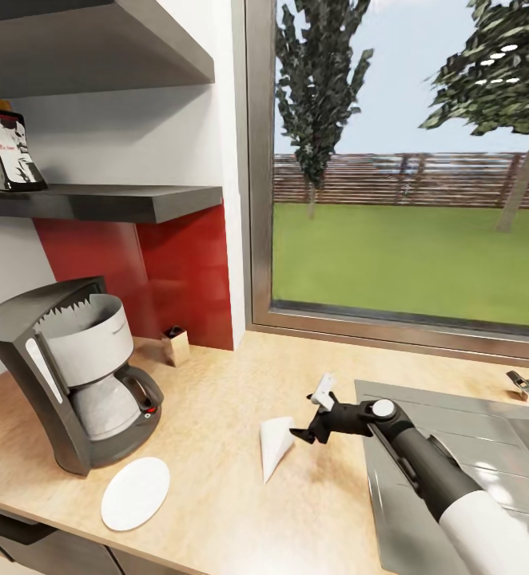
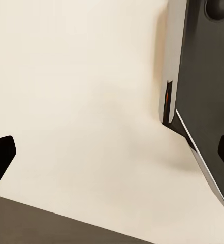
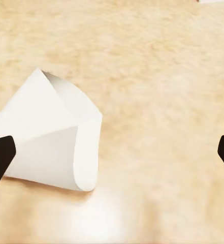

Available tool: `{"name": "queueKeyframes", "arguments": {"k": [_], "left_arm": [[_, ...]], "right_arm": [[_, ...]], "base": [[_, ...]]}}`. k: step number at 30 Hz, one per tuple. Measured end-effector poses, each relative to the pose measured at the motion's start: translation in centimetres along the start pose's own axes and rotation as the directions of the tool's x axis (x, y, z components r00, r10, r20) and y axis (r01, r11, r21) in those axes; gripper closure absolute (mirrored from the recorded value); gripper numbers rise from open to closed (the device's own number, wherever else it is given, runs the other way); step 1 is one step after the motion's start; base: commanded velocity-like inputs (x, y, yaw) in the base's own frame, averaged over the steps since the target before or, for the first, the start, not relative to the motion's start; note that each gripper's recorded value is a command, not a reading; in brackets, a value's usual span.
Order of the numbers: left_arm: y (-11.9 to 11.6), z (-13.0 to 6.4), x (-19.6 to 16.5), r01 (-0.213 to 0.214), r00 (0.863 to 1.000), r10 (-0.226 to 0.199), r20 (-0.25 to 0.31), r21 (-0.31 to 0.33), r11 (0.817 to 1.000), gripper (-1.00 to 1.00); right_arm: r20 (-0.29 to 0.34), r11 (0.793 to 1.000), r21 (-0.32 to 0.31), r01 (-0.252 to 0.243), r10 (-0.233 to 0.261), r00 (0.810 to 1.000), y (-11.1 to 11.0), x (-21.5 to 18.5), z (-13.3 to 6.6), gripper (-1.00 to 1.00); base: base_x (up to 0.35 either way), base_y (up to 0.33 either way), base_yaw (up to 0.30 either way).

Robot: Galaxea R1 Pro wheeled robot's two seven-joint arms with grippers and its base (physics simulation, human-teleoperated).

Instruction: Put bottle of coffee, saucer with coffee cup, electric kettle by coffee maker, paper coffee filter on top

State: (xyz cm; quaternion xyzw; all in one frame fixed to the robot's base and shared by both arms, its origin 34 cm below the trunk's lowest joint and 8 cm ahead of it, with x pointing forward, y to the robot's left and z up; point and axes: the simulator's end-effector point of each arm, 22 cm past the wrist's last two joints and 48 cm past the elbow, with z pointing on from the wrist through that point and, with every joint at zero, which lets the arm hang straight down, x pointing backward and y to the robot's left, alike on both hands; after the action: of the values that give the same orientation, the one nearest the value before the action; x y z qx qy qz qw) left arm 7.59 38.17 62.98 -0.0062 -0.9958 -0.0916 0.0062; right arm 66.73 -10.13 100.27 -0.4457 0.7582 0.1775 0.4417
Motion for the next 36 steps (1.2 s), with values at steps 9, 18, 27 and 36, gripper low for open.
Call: {"name": "queueKeyframes", "arguments": {"k": [9, 18, 27, 36], "left_arm": [[0.0, 0.0, 0.5, -0.001, 1.000, 0.001, -0.007, 0.000, 1.000, -1.00], [0.0, 0.0, 0.6, -0.001, 1.000, 0.001, -0.007, 0.000, 1.000, -1.00], [0.0, 0.0, 0.6, -0.001, 1.000, 0.001, -0.007, 0.000, 1.000, -1.00], [0.0, 0.0, 0.6, -0.001, 1.000, 0.001, -0.007, 0.000, 1.000, -1.00]], "right_arm": [[-0.019, 0.998, -0.047, 0.035, -0.036, 0.999, 2.2, 0.1, 1.1, -1.00], [-0.024, 0.998, -0.051, 0.034, -0.035, 0.999, 2.4, 0.4, 1.2, -1.00], [-0.041, 0.998, -0.059, 0.014, -0.016, 0.999, 2.7, 1.3, 1.6, -1.00], [-0.049, 0.998, -0.067, 0.000, -0.004, 0.999, 3.0, 1.8, 1.9, -1.00]], "base": [[0.006, 0.005, 0.000], [0.000, 0.000, 0.000], [0.025, 0.018, 0.000], [0.016, 0.007, 0.000]]}}
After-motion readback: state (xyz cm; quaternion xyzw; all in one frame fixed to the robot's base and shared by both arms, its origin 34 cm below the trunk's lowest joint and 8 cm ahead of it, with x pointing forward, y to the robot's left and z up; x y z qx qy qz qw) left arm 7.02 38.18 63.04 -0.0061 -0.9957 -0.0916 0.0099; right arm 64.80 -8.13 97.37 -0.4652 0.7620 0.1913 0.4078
